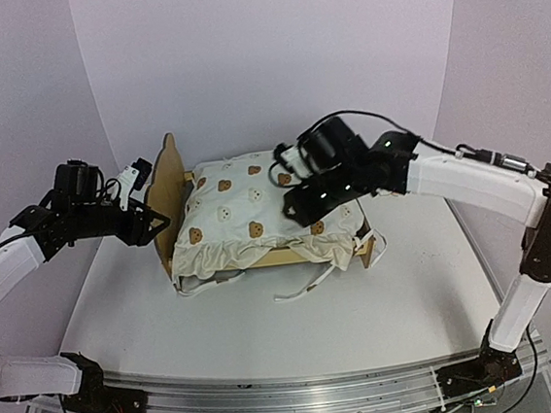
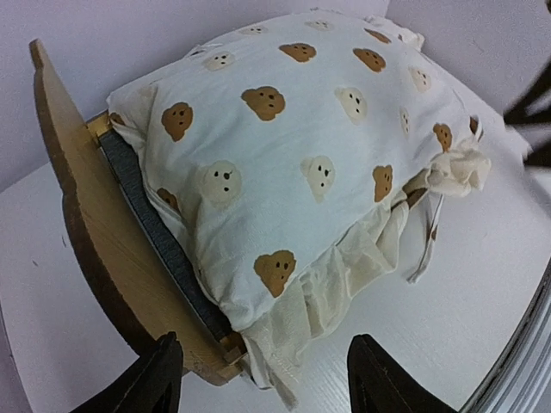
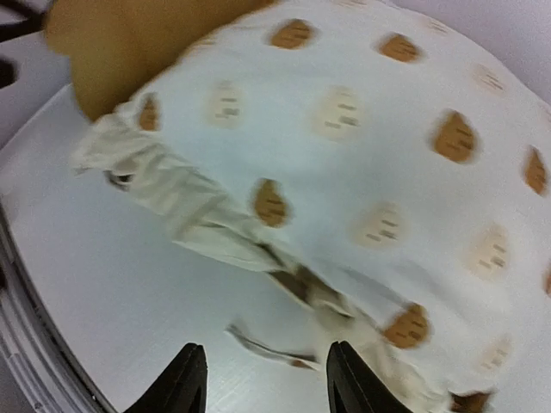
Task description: Set up the pet bed
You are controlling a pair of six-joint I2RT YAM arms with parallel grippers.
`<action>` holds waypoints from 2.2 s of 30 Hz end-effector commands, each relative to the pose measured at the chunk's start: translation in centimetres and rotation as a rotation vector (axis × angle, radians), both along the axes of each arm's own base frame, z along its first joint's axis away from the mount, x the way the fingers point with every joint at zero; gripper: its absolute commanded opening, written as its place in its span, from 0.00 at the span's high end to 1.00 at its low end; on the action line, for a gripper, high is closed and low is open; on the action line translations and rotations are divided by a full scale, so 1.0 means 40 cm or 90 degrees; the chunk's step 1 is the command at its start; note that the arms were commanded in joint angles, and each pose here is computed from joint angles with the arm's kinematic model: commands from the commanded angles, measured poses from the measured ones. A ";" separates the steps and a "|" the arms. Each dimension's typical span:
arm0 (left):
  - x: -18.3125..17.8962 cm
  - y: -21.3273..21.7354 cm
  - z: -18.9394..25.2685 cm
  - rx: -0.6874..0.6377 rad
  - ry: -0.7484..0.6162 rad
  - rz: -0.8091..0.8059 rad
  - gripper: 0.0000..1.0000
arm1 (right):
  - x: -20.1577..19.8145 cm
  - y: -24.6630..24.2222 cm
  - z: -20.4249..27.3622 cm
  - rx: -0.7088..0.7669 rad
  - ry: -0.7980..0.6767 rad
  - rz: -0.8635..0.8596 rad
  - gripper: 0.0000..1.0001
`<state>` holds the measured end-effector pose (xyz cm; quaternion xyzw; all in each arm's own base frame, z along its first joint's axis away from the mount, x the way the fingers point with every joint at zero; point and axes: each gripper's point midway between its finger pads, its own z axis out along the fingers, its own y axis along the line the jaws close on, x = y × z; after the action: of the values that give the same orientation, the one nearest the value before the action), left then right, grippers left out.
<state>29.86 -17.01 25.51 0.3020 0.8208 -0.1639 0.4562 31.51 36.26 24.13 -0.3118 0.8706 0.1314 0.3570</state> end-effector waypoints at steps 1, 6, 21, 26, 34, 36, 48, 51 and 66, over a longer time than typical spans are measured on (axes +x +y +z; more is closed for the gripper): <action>0.016 0.062 0.013 -0.154 0.069 0.166 0.32 | -0.122 0.311 -0.081 0.127 -0.027 0.234 0.52; 0.022 0.129 -0.044 -0.201 0.114 0.260 0.32 | -0.178 0.513 -0.158 0.224 -0.033 0.325 0.55; 0.012 0.158 -0.079 -0.249 0.128 0.293 0.31 | -0.062 0.693 -0.462 0.202 -0.084 0.243 0.57; 0.013 0.161 -0.082 -0.244 0.124 0.294 0.31 | -0.043 0.709 -0.503 0.199 -0.088 0.225 0.65; 0.017 0.159 -0.079 -0.240 0.121 0.290 0.34 | -0.032 0.726 -0.498 0.213 -0.088 0.219 0.98; 0.016 0.157 -0.074 -0.234 0.118 0.283 0.35 | -0.049 0.726 -0.428 0.227 -0.097 0.249 1.00; -0.035 0.072 -0.057 -0.314 0.147 0.155 0.50 | -0.089 0.590 0.070 0.372 -0.127 0.322 1.00; -0.052 0.048 -0.089 -0.316 0.183 0.140 0.54 | -0.041 0.554 0.086 0.376 -0.130 0.281 1.00; -0.087 -0.046 -0.242 -0.180 0.227 0.095 0.68 | 0.058 0.435 0.133 0.401 -0.114 0.180 1.00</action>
<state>25.68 -19.22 17.10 0.1294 0.8704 -0.3216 0.3497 32.98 55.87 25.45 -0.3500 0.7066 0.4023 0.4651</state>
